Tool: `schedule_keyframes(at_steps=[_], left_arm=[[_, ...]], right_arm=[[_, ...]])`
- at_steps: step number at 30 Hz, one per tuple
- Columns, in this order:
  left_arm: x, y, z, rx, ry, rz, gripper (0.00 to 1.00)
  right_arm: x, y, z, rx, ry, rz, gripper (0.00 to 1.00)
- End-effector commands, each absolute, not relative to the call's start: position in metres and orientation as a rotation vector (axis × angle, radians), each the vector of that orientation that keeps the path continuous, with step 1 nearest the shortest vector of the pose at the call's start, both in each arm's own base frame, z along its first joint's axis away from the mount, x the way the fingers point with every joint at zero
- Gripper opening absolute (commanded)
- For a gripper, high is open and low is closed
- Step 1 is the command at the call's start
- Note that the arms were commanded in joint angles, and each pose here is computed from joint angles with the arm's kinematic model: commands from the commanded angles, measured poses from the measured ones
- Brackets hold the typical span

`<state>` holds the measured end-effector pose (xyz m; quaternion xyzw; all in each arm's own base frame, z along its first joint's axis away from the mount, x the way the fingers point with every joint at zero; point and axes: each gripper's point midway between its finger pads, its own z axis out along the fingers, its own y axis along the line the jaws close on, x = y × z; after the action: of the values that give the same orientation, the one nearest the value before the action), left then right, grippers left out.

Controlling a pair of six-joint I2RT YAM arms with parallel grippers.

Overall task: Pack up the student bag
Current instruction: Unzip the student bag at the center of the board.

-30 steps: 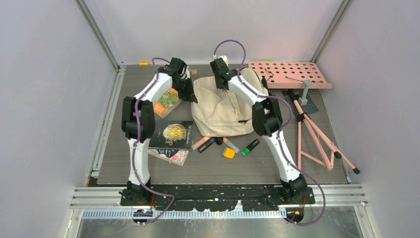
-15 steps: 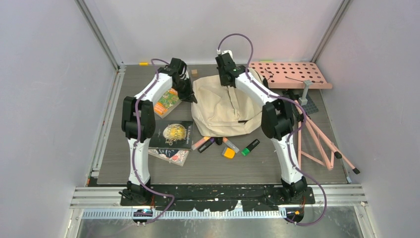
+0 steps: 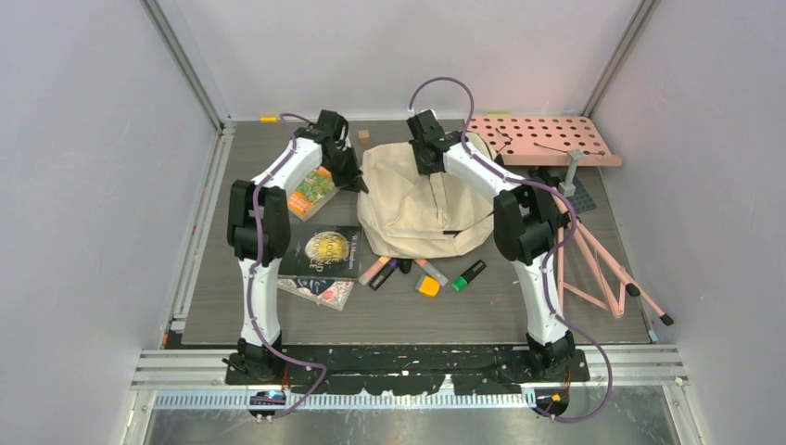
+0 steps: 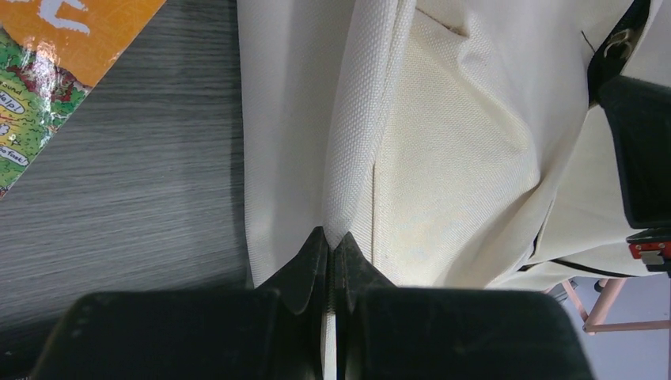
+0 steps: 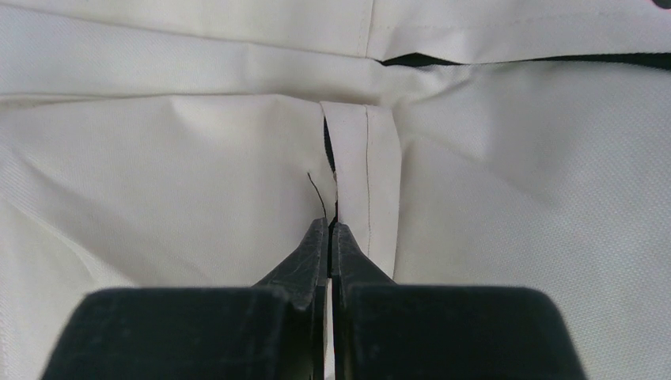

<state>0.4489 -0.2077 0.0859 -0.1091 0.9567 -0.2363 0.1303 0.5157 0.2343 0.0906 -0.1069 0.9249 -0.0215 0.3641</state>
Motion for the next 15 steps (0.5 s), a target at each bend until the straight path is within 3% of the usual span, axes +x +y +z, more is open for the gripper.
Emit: schedule_keyframes(at_steps=[1,15], left_arm=[[0.464,-0.196,0.098,-0.364,2.702,-0.653,0.00],[0.471,-0.192,0.092,-0.422,2.682,-0.620,0.00]], right_arm=[[0.499,0.231,0.129,-0.303,2.349,-0.021,0.00],[0.466,0.216,0.127,-0.329,2.410,-0.018,0.00]])
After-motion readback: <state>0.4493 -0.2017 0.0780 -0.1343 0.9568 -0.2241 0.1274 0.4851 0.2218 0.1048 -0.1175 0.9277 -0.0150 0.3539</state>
